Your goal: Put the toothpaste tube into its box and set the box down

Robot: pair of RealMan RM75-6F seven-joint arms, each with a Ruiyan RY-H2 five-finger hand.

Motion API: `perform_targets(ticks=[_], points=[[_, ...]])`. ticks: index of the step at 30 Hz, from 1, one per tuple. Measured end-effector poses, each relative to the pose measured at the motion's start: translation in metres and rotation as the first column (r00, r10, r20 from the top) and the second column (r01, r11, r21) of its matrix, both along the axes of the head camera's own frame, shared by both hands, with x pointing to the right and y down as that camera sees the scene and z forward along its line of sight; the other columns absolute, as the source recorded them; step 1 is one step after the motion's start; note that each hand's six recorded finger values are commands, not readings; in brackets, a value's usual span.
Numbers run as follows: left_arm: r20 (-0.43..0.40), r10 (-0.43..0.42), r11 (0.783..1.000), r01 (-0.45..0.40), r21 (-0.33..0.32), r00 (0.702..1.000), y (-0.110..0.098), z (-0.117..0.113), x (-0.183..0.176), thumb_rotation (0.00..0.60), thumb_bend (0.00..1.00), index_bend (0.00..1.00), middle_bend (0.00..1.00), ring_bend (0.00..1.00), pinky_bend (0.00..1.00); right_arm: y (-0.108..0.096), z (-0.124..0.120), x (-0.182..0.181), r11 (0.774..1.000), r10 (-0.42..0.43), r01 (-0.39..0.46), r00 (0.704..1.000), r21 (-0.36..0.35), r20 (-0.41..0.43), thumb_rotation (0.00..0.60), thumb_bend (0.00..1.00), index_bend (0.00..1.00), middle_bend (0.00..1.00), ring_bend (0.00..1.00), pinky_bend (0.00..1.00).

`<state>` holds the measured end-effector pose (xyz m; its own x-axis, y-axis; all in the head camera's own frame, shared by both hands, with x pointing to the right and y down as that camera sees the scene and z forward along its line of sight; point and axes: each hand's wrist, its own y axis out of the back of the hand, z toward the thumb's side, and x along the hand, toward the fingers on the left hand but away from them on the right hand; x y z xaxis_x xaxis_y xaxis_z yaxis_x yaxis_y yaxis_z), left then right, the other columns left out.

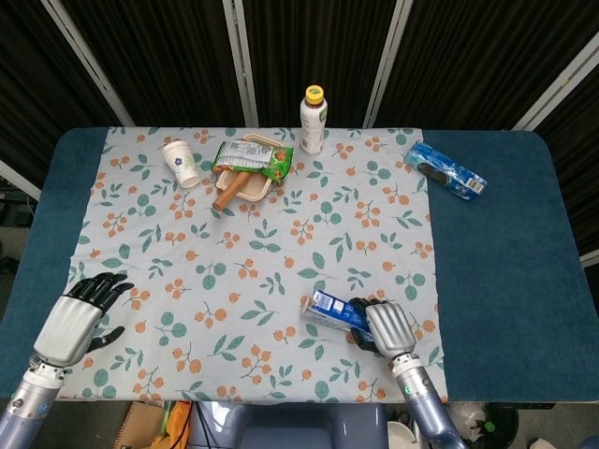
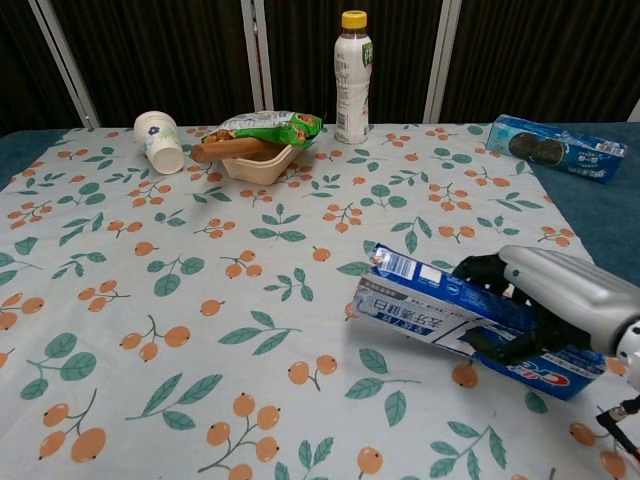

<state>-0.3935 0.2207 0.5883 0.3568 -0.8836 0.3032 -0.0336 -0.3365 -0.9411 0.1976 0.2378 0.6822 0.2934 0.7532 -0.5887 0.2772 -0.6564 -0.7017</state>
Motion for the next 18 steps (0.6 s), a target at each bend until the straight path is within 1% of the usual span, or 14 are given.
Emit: perform_targets(ticks=[1,2,4,9,12,16,18], points=[[-0.001,-0.002,1.000,0.002,0.000,1.000,0.000,0.000,0.000,0.600,0.02,0.24,0.21,0.21,0.30,0.000,0.002,-0.003,1.000,-0.003,0.003,1.000,0.001,-0.006,0.600,0.43,0.03,0.18,0.08,0.28],[-0.002,-0.003,1.000,0.003,-0.002,1.000,0.000,0.000,-0.001,0.600,0.02,0.24,0.21,0.21,0.30,-0.001,0.003,-0.005,1.000,-0.007,0.007,1.000,0.000,-0.014,0.600,0.43,0.01,0.12,0.03,0.23],[-0.001,-0.004,1.000,0.004,-0.004,1.000,0.000,0.000,-0.001,0.600,0.02,0.24,0.21,0.21,0.30,-0.002,0.005,-0.009,1.000,-0.016,0.016,1.000,-0.003,-0.026,0.600,0.43,0.00,0.06,0.00,0.18],[-0.008,-0.014,1.000,0.014,-0.008,1.000,0.000,-0.001,-0.001,0.600,0.02,0.23,0.19,0.19,0.27,-0.004,0.000,-0.015,0.999,-0.033,0.032,0.999,-0.007,-0.041,0.600,0.44,0.00,0.04,0.00,0.16],[-0.009,-0.022,1.000,0.022,-0.007,1.000,0.000,-0.003,-0.003,0.600,0.02,0.22,0.16,0.16,0.24,-0.008,-0.008,-0.009,0.999,-0.039,0.040,0.998,0.004,-0.056,0.600,0.43,0.00,0.04,0.00,0.14],[0.004,-0.044,0.999,0.044,-0.004,0.999,-0.001,-0.007,-0.010,0.600,0.02,0.18,0.12,0.13,0.20,-0.015,-0.025,0.013,0.997,-0.056,0.060,0.993,0.039,-0.105,0.600,0.43,0.00,0.04,0.00,0.14],[0.009,-0.063,0.998,0.063,-0.011,0.998,0.000,-0.009,-0.013,0.600,0.02,0.15,0.10,0.11,0.18,-0.019,-0.037,0.032,0.995,-0.066,0.076,0.986,0.061,-0.150,0.600,0.43,0.00,0.03,0.00,0.14]])
